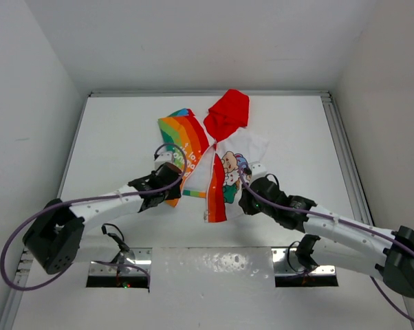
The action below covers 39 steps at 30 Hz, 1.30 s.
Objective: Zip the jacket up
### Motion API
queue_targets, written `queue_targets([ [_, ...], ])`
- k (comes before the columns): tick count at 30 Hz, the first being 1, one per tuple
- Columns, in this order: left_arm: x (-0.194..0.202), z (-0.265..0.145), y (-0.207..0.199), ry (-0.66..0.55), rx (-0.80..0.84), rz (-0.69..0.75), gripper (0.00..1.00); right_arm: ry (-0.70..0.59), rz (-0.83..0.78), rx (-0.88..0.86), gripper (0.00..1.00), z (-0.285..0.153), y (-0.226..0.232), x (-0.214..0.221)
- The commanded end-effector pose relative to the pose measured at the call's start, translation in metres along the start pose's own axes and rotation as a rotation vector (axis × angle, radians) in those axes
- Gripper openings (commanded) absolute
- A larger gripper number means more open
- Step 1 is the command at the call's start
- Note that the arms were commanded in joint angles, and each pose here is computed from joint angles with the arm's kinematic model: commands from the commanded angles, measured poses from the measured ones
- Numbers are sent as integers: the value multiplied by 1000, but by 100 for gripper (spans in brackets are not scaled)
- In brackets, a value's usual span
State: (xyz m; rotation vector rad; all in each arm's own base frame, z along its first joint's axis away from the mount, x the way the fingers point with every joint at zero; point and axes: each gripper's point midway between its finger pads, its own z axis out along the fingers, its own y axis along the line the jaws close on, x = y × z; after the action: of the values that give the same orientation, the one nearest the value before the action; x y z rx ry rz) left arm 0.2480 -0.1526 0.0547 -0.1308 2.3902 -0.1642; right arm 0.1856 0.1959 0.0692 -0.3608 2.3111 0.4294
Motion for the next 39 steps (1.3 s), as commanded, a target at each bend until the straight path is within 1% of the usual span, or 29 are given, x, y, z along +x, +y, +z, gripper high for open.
queue_targets([
  [1,8,12,-4,51,-11,28,40,-32,32,-48,19,2,11,-7],
  [5,18,11,-1,91,-21,33,33,-38,40,-56,21,3,12,-5],
  [8,24,11,0,106,-14,28,33,-25,34,-51,21,4,11,-3],
  [9,26,12,1,116,-18,30,34,-33,38,-56,21,4,12,-5],
  [10,27,14,2,123,-28,34,37,-38,41,-60,21,4,13,-6],
  [14,34,20,2,147,-35,42,38,-40,35,-75,21,5,16,-8],
  [15,38,22,2,164,-42,51,37,-43,37,-72,21,5,16,-8],
  [16,36,23,0,165,-42,50,36,-49,41,-77,21,4,16,-9],
  [21,38,28,4,160,-66,51,33,-47,39,-88,21,6,19,-8],
  [23,39,31,5,168,-79,54,29,-50,43,-101,19,6,21,-9],
  [24,44,34,7,182,-85,62,22,-43,42,-111,18,6,23,-7],
  [26,46,38,5,177,-76,52,11,-36,46,-117,17,6,23,-5],
  [27,49,39,3,184,-65,47,1,-36,50,-113,17,6,23,-4],
  [31,44,39,-3,163,-34,32,0,-51,45,-109,16,5,21,-6],
  [33,38,35,-14,142,22,-1,0,-55,48,-113,16,3,23,-11],
  [35,22,26,-31,94,103,-53,0,-84,74,-153,16,1,33,-21],
  [37,15,16,-45,71,189,-103,0,-103,101,-201,17,-1,45,-31],
  [38,-5,4,-59,0,269,-145,0,-116,111,-249,19,-3,56,-38],
  [39,-7,-1,-64,-18,318,-167,0,-111,121,-271,26,-4,61,-41],
])
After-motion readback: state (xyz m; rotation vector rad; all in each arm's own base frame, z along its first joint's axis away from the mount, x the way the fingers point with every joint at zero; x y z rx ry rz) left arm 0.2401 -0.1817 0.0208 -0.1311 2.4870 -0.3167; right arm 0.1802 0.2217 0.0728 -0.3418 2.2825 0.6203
